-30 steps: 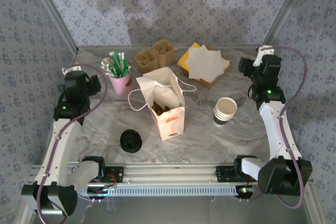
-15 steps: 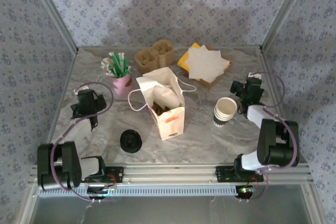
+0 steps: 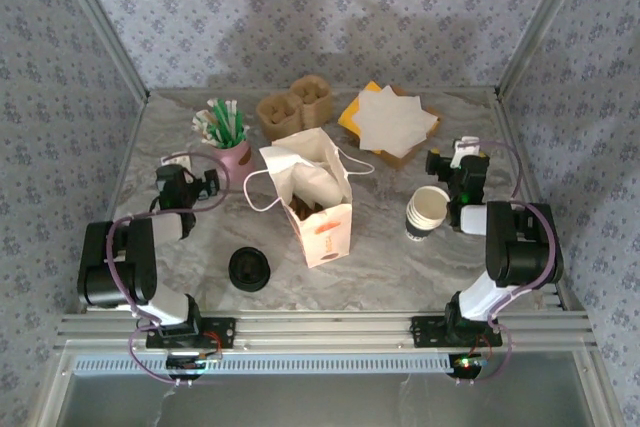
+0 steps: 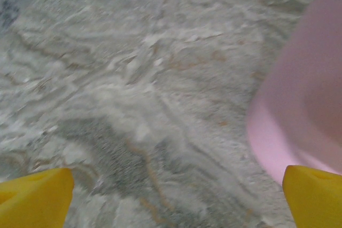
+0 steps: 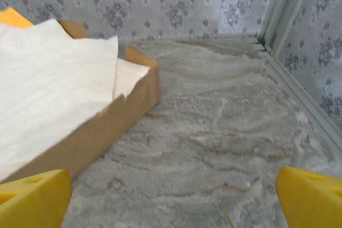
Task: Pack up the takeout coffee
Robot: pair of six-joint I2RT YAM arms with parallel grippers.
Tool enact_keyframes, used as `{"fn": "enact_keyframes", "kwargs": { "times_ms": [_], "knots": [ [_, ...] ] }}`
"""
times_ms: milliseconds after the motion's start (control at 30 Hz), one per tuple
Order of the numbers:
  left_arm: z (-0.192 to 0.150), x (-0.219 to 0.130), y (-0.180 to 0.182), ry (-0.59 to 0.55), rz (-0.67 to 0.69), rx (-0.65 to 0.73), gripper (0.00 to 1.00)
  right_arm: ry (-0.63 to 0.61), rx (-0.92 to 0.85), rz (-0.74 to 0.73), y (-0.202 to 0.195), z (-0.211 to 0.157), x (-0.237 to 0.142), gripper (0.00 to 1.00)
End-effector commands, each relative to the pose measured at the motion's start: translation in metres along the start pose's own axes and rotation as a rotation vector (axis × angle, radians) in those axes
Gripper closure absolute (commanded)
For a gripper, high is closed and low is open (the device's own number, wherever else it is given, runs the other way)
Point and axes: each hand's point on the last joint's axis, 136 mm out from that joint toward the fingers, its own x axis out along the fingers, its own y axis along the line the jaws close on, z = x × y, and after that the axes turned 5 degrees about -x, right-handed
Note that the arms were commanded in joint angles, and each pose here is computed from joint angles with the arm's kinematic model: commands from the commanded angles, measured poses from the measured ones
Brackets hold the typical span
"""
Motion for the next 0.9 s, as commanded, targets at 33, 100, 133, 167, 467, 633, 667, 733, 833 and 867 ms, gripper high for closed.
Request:
{"fn": "enact_keyframes", "kwargs": {
  "times_ms": [33, 100, 133, 167, 467, 633, 667, 733, 833, 867],
  "knots": [
    [0.004, -0.002, -0.019, -0.118, -0.097, 0.061, 0.00, 0.032, -0.021, 0.027, 0.007, -0.004, 0.013, 0.01],
    [0.003, -0.002, -0.019, -0.095, -0.091, 0.066, 0.00, 0.070, -0.027, 0.048, 0.011, -0.005, 0.021, 0.00],
    [0.004, -0.002, -0.019, -0.109, -0.089, 0.067, 0.00, 0.088, -0.028, 0.062, 0.013, -0.005, 0.026, 0.00],
    [0.002, -0.002, -0.019, -0.094, -0.086, 0.069, 0.00, 0.110, -0.031, 0.071, 0.014, -0.006, 0.030, 0.00],
    [0.003, -0.002, -0.019, -0.100, -0.086, 0.069, 0.00, -0.025, -0.042, 0.242, 0.039, -0.002, 0.001, 0.00],
    [0.002, -0.002, -0.019, -0.099, -0.087, 0.069, 0.00, -0.079, 0.017, 0.300, 0.054, 0.002, -0.011, 0.01],
    [0.003, -0.002, -0.019, -0.100, -0.086, 0.069, 0.00, -0.084, 0.016, 0.302, 0.057, 0.003, -0.012, 0.01],
    [0.002, -0.002, -0.019, -0.099, -0.086, 0.069, 0.00, -0.089, 0.017, 0.270, 0.056, 0.002, -0.014, 0.01],
    [0.002, -0.002, -0.019, -0.098, -0.085, 0.069, 0.00, -0.076, 0.050, 0.249, 0.049, 0.003, -0.020, 0.02],
    [0.002, -0.002, -0.019, -0.098, -0.087, 0.070, 0.00, -0.083, 0.073, 0.248, 0.047, 0.007, -0.024, 0.03]
  ]
}}
